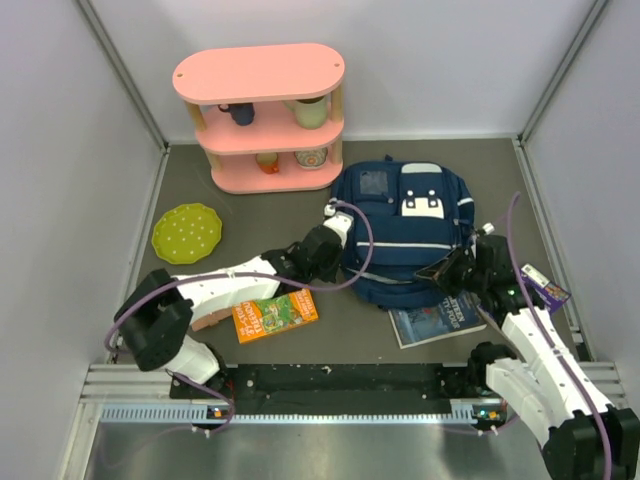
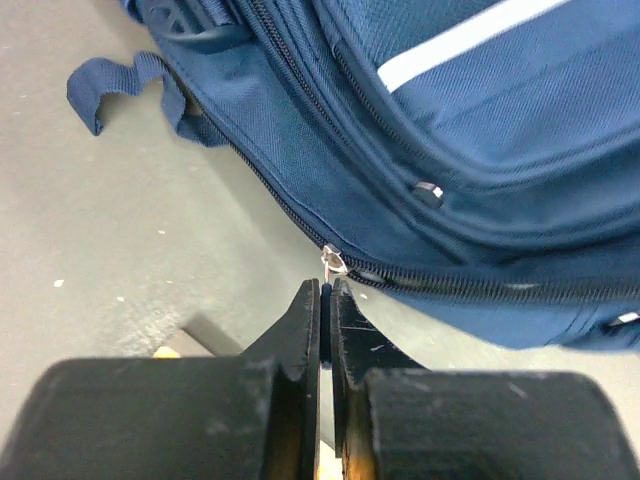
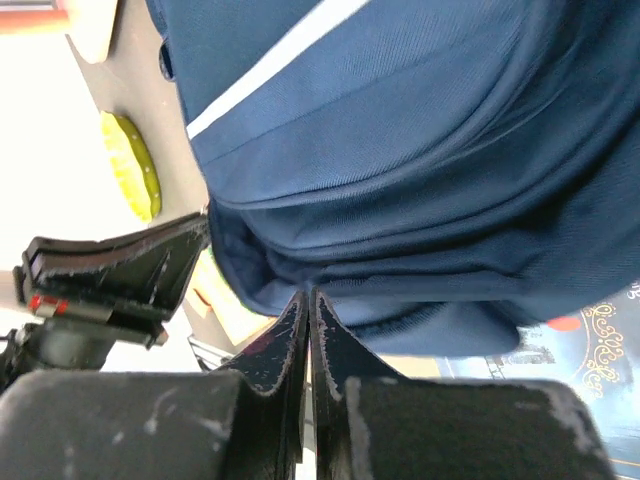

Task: Pack the student bag
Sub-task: Unzip the student bag at the center of the board.

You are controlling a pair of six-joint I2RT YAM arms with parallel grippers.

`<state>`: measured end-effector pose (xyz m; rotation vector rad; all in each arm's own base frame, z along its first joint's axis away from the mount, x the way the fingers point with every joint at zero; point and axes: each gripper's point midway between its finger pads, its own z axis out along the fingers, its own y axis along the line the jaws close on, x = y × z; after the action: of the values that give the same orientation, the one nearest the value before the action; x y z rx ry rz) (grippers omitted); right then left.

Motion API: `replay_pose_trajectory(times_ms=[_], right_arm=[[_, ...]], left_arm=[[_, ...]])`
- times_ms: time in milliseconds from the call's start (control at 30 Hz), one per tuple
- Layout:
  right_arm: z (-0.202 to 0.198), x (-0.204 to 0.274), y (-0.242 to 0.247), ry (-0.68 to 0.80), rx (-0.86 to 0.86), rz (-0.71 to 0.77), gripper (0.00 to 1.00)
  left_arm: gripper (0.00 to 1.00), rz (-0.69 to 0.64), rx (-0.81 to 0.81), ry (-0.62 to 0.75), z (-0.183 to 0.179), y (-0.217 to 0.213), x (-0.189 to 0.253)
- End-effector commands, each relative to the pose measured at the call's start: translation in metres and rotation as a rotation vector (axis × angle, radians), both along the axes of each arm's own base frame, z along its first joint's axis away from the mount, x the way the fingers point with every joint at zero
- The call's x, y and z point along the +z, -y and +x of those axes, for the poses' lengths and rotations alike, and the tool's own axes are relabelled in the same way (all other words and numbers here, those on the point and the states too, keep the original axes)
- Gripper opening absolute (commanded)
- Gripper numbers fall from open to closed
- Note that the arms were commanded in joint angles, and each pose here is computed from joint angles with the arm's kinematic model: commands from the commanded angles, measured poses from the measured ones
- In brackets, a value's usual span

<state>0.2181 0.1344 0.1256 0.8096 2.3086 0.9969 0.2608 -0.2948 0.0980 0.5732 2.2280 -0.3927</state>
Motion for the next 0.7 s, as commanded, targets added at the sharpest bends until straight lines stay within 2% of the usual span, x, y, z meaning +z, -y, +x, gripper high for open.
replay_pose_trajectory(times_ms=[0,33,67,167,300,333,400,533,667], right_arm=[[0.02,0.044,-0.004,0.154,0.026,0.007,0.0],[0.021,0.046,-0.006,0.162,0.041,0.013,0.0],[0.024,0.054,-0.008,0.186,0.055,0.021,0.0],[0.027,0.063,-0.014,0.201,0.092,0.033,0.0],[0.03,0.063,-0.013,0.206,0.103,0.002,0.0],[0.03,0.059,-0.009,0.198,0.098,-0.03,0.15],[0.032,0.048,0.008,0.17,0.033,-0.117,0.33],[0.019,0.027,0.043,0.084,-0.075,-0.274,0.83],[0.006,0.023,0.078,0.03,-0.205,-0.374,0.98]], left_arm=[[0.08,0.031,0.043,0.011,0.026,-0.005,0.009],[0.15,0.015,0.03,0.012,0.027,0.0,0.014],[0.39,-0.013,0.026,0.024,0.028,0.004,0.024],[0.66,-0.031,0.072,0.057,0.029,-0.005,0.037],[0.87,-0.107,0.098,0.148,0.028,-0.024,0.076],[0.88,-0.112,0.089,0.152,0.025,-0.026,0.079],[0.9,-0.139,0.045,0.178,0.018,-0.027,0.094],[0.97,-0.229,-0.097,0.171,-0.003,-0.011,0.11],[0.99,-0.351,-0.264,0.103,-0.034,0.024,0.12]])
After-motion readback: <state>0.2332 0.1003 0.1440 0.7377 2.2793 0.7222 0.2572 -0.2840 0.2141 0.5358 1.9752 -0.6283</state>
